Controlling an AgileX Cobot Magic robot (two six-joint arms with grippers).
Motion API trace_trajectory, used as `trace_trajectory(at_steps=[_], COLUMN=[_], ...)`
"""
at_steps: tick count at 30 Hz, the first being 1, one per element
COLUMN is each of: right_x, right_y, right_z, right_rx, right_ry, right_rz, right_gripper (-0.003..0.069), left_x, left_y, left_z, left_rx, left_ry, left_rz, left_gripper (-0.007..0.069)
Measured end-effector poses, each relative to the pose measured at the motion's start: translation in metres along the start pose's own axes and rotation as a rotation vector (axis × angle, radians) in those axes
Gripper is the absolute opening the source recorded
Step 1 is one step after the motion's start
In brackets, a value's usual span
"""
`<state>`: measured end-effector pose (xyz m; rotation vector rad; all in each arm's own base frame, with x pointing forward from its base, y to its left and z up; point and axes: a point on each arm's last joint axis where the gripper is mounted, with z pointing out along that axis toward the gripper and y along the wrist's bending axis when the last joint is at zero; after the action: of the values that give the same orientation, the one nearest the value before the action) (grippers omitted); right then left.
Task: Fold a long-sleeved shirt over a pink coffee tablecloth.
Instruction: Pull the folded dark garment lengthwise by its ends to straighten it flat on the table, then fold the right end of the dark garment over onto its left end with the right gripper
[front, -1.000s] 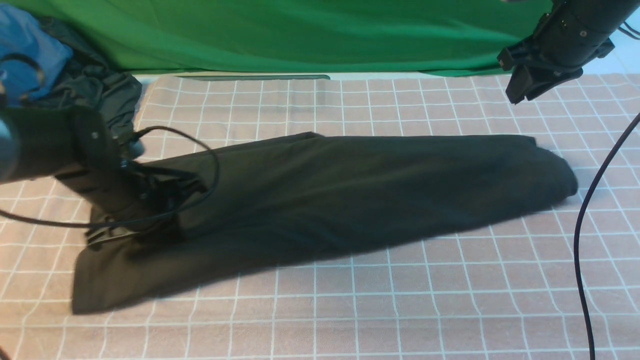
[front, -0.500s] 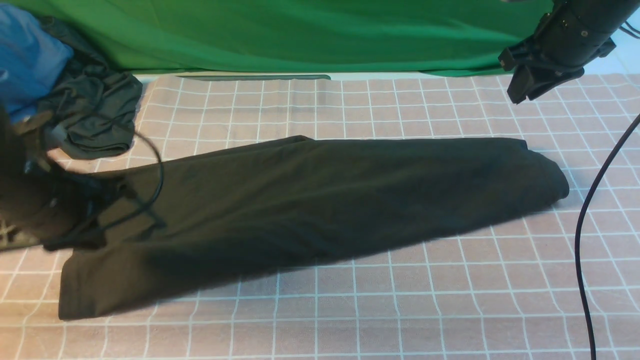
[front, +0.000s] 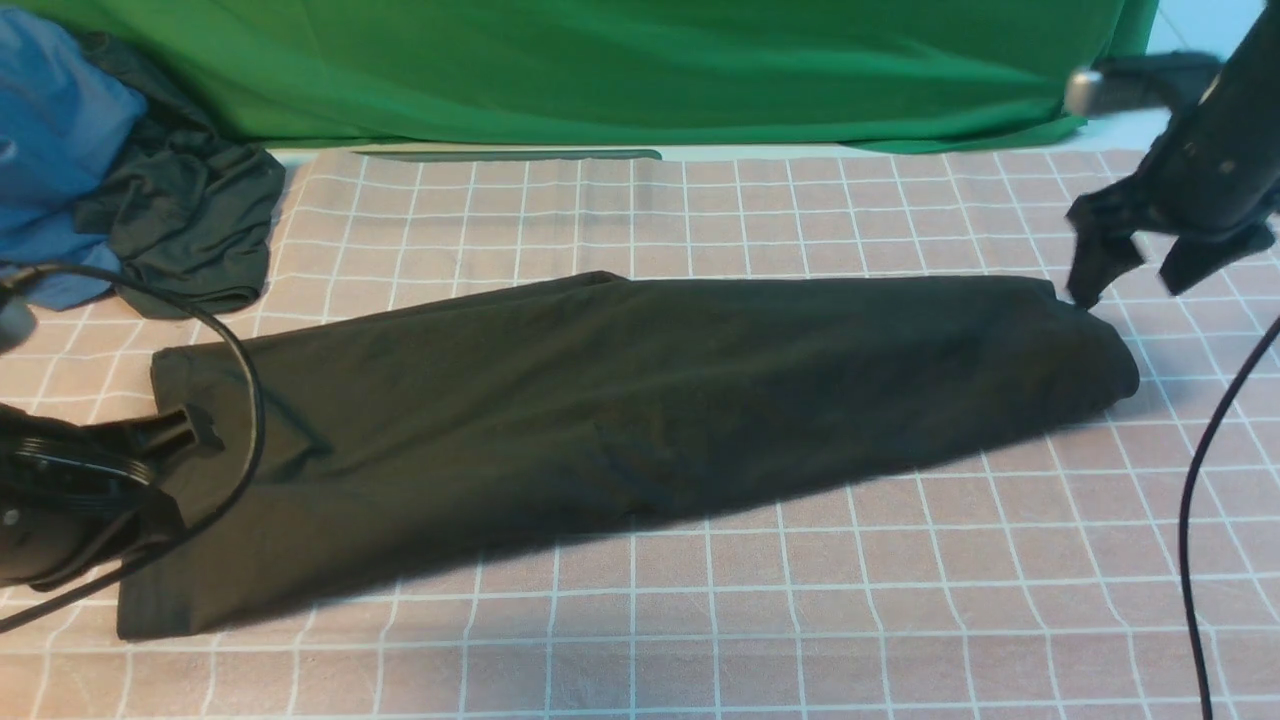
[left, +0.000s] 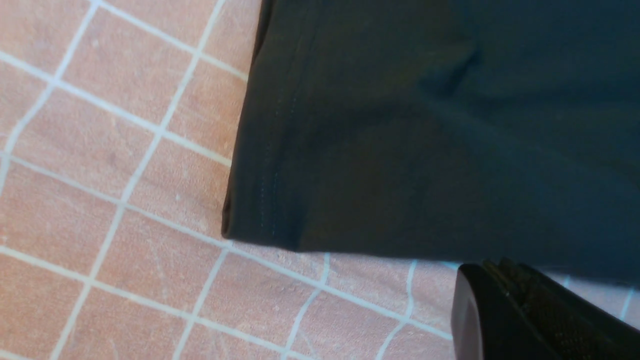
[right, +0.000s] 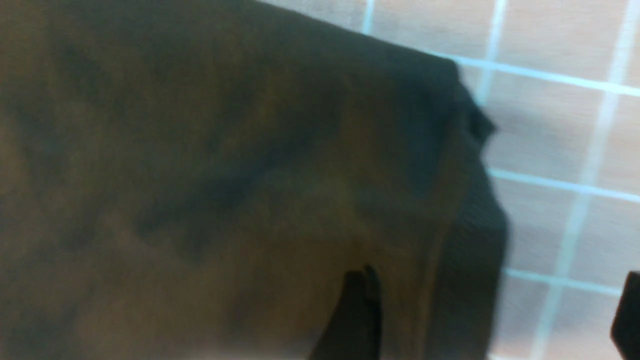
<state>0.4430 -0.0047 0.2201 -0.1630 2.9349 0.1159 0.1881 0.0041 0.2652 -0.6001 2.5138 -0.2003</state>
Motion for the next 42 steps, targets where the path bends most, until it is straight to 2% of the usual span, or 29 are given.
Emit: trace_trajectory(at_steps=[6, 10, 13, 18, 23, 24, 26, 30, 34, 38, 42], right_x=[0.001, 0.002, 0.002, 0.001, 0.0, -0.001, 0.0, 0.002, 0.005, 0.01, 0.013], right_y=[-0.003, -0.001, 0.004, 0.007, 0.01, 0.011, 0.01, -0.002, -0.034, -0.061, -0.061], right_z=[0.045, 0.057, 0.059, 0.062, 0.063, 0.063, 0.062, 0.052, 0.026, -0.002, -0.034], right_rx=[-0.028, -0.067, -0.084, -0.08, -0.087, -0.09, -0.082, 0.0, 0.105, 0.156, 0.175], right_ry=[0.089, 0.114, 0.116, 0.109, 0.1, 0.098, 0.103, 0.146, 0.129, 0.086, 0.021], right_rz=[0.017, 0.009, -0.001, -0.016, -0.072, -0.083, -0.091, -0.074, -0.008, 0.055, 0.07], right_gripper=[0.069, 0.0692, 0.0651, 0.0472, 0.0185, 0.0098, 0.0074, 0.007, 0.007, 0.007, 0.007], left_x=[0.0, 0.0, 0.0, 0.0, 0.001, 0.001, 0.001, 0.001, 0.001, 0.001, 0.0], left_y=[0.0, 0.0, 0.0, 0.0, -0.001, -0.001, -0.001, -0.001, -0.001, -0.001, -0.002], left_z=[-0.003, -0.003, -0.003, -0.003, -0.003, -0.003, -0.003, -0.003, -0.003, -0.003, -0.003], left_rx=[0.007, 0.007, 0.007, 0.008, 0.015, 0.016, 0.018, 0.019, 0.02, 0.021, 0.025], left_ry=[-0.013, -0.013, -0.013, -0.013, -0.01, -0.009, -0.008, -0.008, -0.009, -0.011, -0.021], left_rz=[0.001, 0.003, 0.003, 0.003, -0.003, -0.005, -0.007, -0.005, 0.011, 0.027, 0.051], left_gripper=[0.0013, 0.0013, 0.0013, 0.0013, 0.0013, 0.0013, 0.0013, 0.0013, 0.0013, 0.0013, 0.0013])
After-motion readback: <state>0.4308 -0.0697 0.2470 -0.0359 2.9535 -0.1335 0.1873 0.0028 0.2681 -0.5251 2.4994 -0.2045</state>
